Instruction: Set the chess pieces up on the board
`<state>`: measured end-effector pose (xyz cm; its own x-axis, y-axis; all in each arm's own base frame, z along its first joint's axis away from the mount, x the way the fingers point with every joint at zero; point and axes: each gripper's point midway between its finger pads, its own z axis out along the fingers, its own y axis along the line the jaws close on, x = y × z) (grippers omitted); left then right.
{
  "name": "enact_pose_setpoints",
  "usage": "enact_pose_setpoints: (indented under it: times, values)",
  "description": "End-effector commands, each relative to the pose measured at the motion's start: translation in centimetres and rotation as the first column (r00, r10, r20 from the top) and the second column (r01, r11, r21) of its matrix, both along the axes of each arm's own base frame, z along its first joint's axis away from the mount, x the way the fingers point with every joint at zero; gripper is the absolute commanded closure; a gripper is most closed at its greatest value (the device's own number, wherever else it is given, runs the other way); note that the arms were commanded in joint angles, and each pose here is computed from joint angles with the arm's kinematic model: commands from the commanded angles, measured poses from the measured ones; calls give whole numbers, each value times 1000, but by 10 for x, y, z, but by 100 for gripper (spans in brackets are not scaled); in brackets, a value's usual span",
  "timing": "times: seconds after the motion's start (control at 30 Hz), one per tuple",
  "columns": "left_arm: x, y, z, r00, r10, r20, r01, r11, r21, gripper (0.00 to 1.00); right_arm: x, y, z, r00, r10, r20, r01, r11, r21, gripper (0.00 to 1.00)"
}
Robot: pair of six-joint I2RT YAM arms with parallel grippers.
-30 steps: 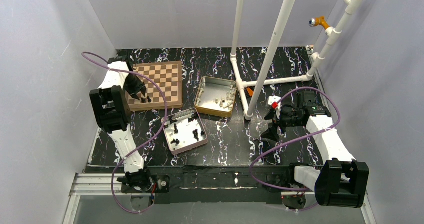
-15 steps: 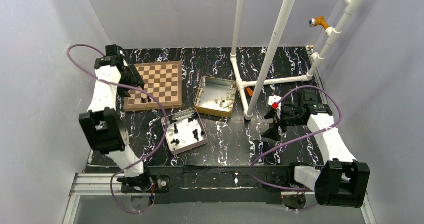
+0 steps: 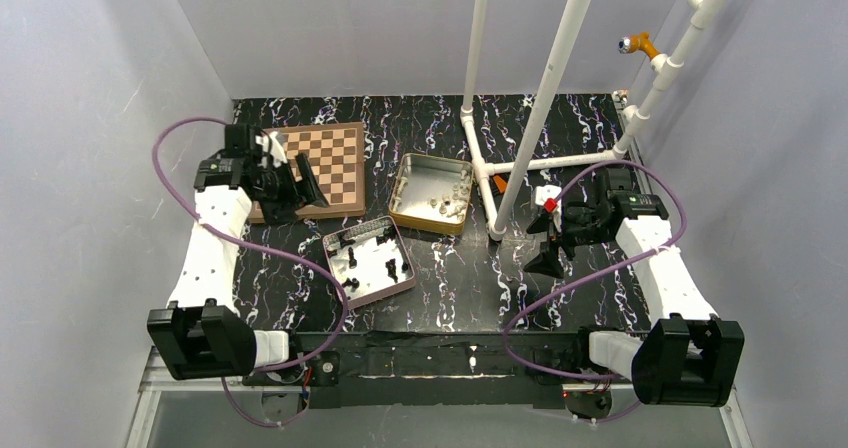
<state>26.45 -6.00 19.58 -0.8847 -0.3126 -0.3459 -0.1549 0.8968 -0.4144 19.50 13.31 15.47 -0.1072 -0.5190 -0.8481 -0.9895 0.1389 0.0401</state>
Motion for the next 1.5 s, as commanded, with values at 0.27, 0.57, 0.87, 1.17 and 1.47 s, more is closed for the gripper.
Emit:
enact_pose_setpoints:
  times: [0.27, 0.57, 0.87, 1.17, 1.47]
  values:
    - [-26, -74, -37, 995, -95, -30, 95, 995, -28, 25, -30, 28, 2, 982, 188, 8, -187, 979, -81, 0]
    - [-21, -72, -85, 993, -56, -104, 73, 982, 174, 40, -34, 49, 1, 976, 217, 4, -217, 975, -55, 0]
    - [-32, -53, -120, 992, 12, -129, 25, 959, 284, 52, -41, 60, -14, 980, 200, -22, -201, 978, -63, 7]
    - [-21, -52, -142, 987, 8, -164, 46, 945, 324, 58, -50, 73, -22, 965, 260, -18, -261, 961, -89, 8]
    - [-25, -50, -158, 979, 7, -205, 65, 937, 344, 61, -47, 80, -21, 963, 269, -13, -269, 959, -84, 7]
